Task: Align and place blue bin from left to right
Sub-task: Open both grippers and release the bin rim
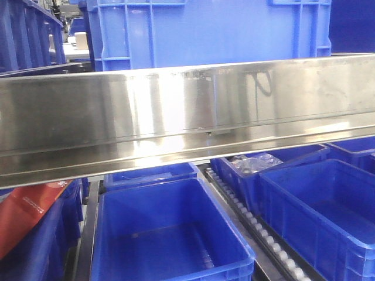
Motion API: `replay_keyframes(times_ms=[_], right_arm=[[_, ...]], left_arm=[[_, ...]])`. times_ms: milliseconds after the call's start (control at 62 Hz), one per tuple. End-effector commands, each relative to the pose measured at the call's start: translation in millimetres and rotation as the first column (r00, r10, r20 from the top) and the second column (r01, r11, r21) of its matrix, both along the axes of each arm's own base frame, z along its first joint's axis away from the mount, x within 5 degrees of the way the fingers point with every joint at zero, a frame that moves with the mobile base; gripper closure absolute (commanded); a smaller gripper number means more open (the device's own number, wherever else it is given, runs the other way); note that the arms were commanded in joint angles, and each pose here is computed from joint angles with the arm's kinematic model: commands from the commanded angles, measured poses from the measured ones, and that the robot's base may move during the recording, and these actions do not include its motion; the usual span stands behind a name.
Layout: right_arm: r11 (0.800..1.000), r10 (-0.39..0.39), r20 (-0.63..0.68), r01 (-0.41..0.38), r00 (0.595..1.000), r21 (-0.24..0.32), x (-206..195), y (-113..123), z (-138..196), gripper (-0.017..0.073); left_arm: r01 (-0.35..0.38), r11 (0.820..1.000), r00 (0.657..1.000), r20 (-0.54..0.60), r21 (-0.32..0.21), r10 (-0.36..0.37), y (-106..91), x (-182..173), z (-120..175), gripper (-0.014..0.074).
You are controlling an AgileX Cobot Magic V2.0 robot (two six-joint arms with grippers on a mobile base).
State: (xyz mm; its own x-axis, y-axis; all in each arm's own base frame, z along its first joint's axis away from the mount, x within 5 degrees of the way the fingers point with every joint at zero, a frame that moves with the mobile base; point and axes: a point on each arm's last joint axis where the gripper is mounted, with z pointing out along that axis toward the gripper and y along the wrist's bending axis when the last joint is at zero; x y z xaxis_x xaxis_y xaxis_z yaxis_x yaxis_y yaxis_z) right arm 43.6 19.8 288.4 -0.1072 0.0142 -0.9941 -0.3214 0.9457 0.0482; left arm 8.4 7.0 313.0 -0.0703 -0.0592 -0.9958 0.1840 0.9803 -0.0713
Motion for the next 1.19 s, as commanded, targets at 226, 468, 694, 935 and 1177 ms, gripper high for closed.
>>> replay_keyframes(times_ms=[226,468,694,935,1177], right_arm=[[1.0,-0.008,0.035,0.008,0.999,-0.005,0.0,-0.9,2.0,0.0638],[1.0,-0.008,0.035,0.008,0.999,-0.005,0.0,-0.9,2.0,0.0638],[1.0,-0.009,0.037,0.009,0.999,-0.005,0.0,-1.0,2.2,0.0638],[1.0,-0.009,0.037,0.009,0.999,-0.005,0.0,-1.0,2.2,0.0638],[1.0,-0.009,0.037,0.009,0.999,-0.005,0.0,-1.0,2.2,0.0638]], left_arm=[[0.011,1.0,0.999,0.031,-0.007,-0.01,-0.5,-0.5,2.2,0.06],[-0.082,0.997,0.996,0.021,0.014,0.082,-1.8,8.9,-13.0,0.0601],[-0.178,0.984,0.984,0.033,0.027,0.177,-4.5,33.2,-58.8,0.0601],[-0.215,0.977,0.967,0.139,0.012,0.211,-5.5,47.8,-100.8,0.0601],[-0.232,0.973,0.964,0.135,0.004,0.23,-4.5,47.8,-101.0,0.0601]])
